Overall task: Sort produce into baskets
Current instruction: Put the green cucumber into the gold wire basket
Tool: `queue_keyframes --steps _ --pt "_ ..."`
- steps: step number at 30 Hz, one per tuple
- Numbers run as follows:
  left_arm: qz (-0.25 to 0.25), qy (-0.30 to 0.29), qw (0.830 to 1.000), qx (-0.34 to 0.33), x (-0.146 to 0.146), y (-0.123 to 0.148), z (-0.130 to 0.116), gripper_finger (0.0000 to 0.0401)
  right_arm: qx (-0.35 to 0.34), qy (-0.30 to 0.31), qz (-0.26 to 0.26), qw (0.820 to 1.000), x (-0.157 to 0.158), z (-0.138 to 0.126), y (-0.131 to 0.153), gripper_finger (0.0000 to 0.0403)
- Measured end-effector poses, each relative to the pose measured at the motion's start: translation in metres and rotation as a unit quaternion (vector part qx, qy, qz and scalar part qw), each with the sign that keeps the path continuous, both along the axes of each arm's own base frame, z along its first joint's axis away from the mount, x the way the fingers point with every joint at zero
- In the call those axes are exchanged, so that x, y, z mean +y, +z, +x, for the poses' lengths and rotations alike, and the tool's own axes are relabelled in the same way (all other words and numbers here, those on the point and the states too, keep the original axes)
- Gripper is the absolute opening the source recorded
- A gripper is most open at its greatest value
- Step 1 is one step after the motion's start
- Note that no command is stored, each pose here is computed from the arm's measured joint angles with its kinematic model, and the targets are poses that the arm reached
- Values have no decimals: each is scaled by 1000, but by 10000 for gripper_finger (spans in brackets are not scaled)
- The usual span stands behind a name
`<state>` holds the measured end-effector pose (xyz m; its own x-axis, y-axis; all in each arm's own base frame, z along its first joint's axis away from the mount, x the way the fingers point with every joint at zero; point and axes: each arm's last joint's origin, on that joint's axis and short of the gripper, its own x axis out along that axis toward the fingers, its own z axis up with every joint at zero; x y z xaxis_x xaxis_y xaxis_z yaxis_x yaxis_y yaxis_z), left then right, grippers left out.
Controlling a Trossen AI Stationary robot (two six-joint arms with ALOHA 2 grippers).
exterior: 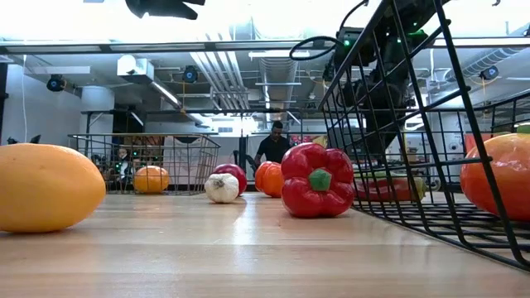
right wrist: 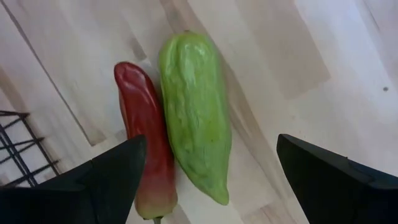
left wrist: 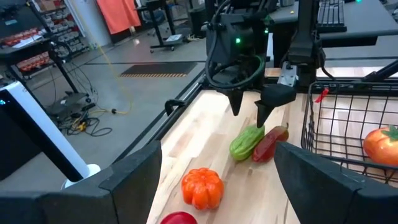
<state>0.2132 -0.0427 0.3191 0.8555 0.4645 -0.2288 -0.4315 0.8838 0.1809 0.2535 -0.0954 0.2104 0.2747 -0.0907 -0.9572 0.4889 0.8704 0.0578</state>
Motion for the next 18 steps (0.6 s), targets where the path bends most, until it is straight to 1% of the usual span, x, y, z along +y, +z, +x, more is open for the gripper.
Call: queue_keyframes --steps 6,18 --pt "0 0 1000 0 0 0 0 290 -24 -16 16 999 -11 0 -1 352" --pt "3 1 1000 2 1 0 0 291 17 -15 32 999 -17 7 -24 352"
